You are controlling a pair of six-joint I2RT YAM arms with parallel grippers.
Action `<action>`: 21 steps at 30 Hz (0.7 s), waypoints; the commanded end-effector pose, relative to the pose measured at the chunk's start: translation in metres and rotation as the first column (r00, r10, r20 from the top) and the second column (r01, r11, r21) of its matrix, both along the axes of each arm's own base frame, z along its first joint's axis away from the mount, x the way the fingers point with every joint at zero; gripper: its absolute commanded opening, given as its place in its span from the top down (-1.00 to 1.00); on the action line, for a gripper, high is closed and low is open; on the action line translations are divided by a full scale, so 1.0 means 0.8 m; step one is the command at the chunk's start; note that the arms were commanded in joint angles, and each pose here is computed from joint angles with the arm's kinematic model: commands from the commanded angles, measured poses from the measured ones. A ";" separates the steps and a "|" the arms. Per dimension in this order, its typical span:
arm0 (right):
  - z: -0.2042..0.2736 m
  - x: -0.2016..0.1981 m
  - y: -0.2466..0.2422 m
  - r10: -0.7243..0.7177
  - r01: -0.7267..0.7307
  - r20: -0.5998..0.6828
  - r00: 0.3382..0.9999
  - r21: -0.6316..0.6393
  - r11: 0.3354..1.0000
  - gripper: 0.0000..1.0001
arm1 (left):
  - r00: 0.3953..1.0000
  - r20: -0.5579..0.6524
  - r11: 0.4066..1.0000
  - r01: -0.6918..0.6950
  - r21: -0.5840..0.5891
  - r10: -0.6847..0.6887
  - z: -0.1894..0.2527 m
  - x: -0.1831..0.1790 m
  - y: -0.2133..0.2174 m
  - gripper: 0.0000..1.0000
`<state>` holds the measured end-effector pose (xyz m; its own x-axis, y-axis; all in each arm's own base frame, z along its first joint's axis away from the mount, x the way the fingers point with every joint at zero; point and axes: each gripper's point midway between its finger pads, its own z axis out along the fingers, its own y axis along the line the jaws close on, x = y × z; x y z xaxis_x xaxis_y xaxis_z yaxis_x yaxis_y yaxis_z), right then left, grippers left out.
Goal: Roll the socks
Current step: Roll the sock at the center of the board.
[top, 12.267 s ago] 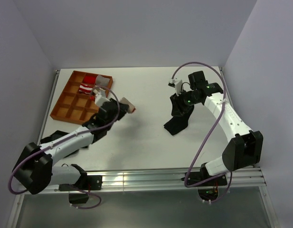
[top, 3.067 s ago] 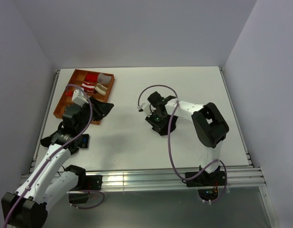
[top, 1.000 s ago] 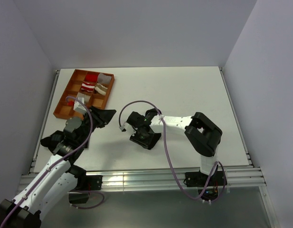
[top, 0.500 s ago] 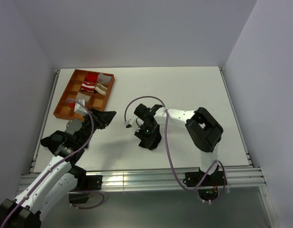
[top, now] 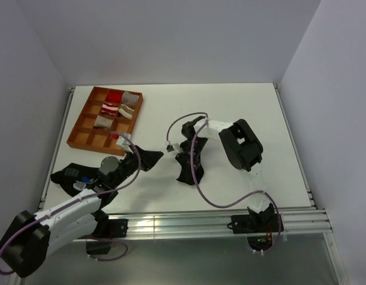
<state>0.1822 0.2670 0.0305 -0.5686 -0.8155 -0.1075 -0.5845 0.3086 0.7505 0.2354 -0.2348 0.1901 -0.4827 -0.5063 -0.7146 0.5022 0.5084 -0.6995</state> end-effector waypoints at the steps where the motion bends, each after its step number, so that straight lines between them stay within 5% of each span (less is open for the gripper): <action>1: 0.030 -0.004 0.002 -0.027 0.033 -0.130 0.991 0.050 0.998 0.67 | 0.981 0.166 0.995 0.098 0.003 -0.098 0.020 -0.012 -0.026 0.53; 10: 0.030 -0.002 -0.008 -0.032 0.047 -0.197 0.980 0.072 0.996 0.67 | 0.954 0.126 0.959 0.258 0.121 -0.272 -0.042 -0.018 -0.074 0.53; 21: 0.027 -0.004 -0.013 -0.035 0.048 -0.201 0.979 0.062 0.997 0.68 | 0.883 0.067 0.878 0.449 0.167 -0.464 -0.092 -0.025 -0.119 0.26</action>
